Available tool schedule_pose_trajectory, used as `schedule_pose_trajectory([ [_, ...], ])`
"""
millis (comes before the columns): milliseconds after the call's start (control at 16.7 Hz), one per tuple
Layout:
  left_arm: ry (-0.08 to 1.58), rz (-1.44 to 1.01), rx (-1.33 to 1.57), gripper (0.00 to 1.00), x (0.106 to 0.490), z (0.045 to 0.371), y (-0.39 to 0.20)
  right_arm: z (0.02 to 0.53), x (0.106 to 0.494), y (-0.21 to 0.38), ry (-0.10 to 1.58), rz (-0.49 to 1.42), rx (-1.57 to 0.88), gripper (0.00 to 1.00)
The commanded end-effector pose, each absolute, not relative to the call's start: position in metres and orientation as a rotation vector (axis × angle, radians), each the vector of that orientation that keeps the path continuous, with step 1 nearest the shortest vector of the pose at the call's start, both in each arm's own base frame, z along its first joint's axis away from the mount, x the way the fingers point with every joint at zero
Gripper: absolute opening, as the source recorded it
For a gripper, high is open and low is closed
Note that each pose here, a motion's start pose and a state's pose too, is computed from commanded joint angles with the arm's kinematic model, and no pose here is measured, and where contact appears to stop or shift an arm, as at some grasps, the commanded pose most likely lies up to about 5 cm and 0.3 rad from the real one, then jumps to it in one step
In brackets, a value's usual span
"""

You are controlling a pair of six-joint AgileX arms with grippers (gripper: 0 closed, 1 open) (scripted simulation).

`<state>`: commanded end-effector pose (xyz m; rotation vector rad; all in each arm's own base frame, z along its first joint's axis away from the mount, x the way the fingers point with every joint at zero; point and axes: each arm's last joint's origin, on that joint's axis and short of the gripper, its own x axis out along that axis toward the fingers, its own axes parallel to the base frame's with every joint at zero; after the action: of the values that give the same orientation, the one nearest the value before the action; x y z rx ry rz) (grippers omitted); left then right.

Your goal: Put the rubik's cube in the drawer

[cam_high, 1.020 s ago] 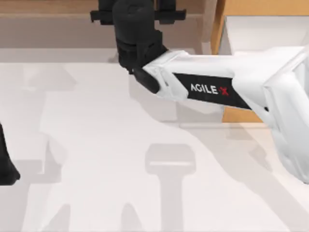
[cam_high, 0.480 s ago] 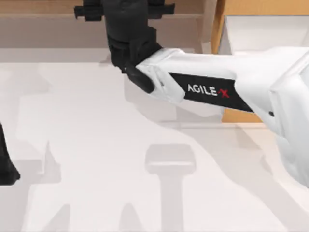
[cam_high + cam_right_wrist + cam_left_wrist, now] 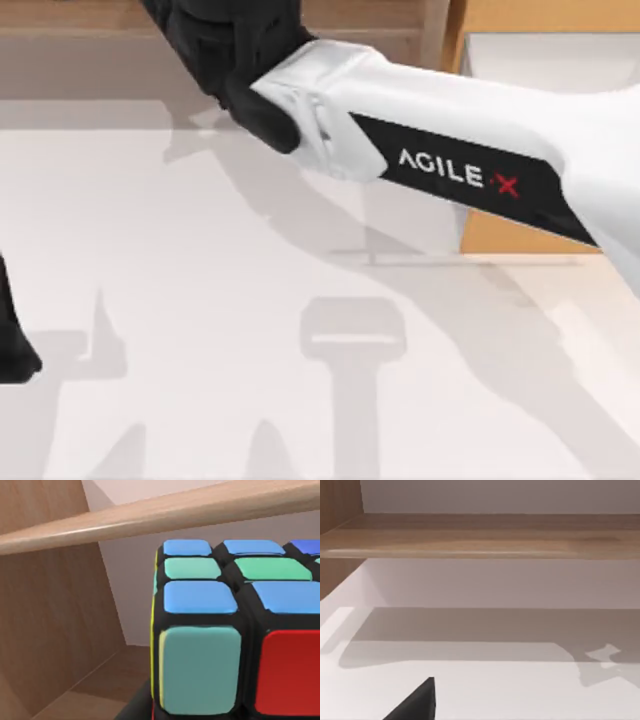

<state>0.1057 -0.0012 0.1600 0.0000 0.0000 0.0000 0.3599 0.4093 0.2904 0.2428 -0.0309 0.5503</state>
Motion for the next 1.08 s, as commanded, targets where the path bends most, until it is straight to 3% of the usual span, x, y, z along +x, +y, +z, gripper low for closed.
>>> schedule_pose_trajectory([
  [300, 0.0, 0.0, 0.0, 1.0, 0.106, 0.16, -0.001, 0.35, 0.346, 0.389, 0.082, 0.756, 0.277, 0.0],
  [600, 0.0, 0.0, 0.0, 1.0, 0.106, 0.16, -0.001, 0.392, 0.339, 0.34, 0.31, 0.824, 0.245, 0.0],
  [840, 0.0, 0.0, 0.0, 1.0, 0.106, 0.16, -0.001, 0.387, 0.352, 0.289, 0.602, 0.726, 0.185, 0.0],
  [1080, 0.0, 0.0, 0.0, 1.0, 0.106, 0.16, -0.001, 0.358, 0.385, 0.221, 0.907, 0.494, 0.135, 0.0],
])
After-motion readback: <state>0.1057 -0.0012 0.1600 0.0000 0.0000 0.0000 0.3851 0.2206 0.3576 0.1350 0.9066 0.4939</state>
